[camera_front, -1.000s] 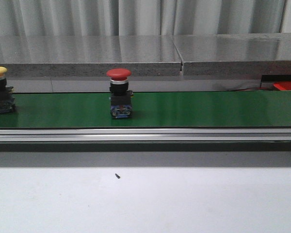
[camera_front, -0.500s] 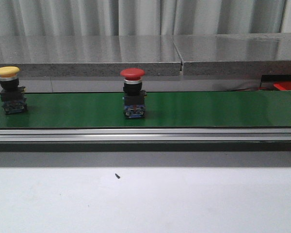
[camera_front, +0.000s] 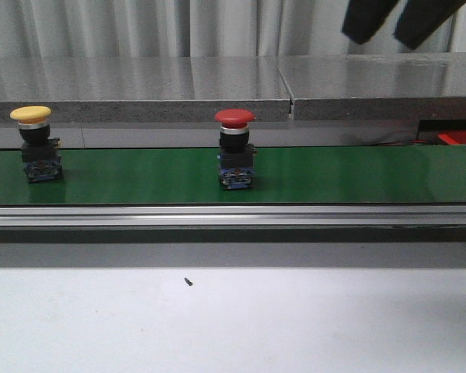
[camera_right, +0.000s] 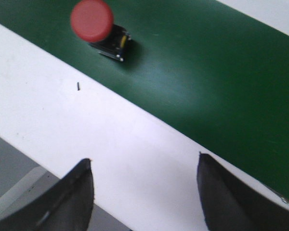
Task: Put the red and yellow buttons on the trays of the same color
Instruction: 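Lower the right gripper onto the red button on the belt and grasp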
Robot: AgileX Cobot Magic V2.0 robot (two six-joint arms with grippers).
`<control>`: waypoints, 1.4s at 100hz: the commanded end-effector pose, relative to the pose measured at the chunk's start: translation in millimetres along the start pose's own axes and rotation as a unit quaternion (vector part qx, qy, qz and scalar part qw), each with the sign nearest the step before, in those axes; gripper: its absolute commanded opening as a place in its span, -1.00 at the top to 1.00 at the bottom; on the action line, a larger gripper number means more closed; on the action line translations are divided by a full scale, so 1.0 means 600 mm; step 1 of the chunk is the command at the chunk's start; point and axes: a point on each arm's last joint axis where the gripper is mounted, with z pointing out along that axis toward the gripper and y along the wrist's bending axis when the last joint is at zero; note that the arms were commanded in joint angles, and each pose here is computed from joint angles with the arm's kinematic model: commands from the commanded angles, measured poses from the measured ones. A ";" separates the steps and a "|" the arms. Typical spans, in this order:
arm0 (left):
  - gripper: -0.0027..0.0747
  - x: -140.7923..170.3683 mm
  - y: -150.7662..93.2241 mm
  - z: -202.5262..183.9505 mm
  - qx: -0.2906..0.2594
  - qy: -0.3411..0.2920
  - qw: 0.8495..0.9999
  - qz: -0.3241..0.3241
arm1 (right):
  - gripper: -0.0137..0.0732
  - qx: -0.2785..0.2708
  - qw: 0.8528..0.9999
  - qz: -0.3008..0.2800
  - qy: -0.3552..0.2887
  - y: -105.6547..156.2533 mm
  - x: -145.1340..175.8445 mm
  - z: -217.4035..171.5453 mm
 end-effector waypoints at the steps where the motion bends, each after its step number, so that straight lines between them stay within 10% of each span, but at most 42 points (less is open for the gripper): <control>1: 0.98 -0.021 -0.003 -0.008 0.009 -0.045 0.999 -0.002 | -0.41 -0.021 0.999 -0.020 -0.022 0.012 -0.028 -0.012; 97: 0.98 -0.021 -0.003 -0.008 0.009 -0.045 0.999 -0.002 | -0.77 -0.029 0.995 -0.089 -0.025 0.008 -0.109 0.152; 140: 0.98 -0.021 -0.003 -0.008 0.009 -0.045 0.999 -0.002 | 0.13 -0.029 0.995 -0.089 -0.022 0.007 -0.108 0.152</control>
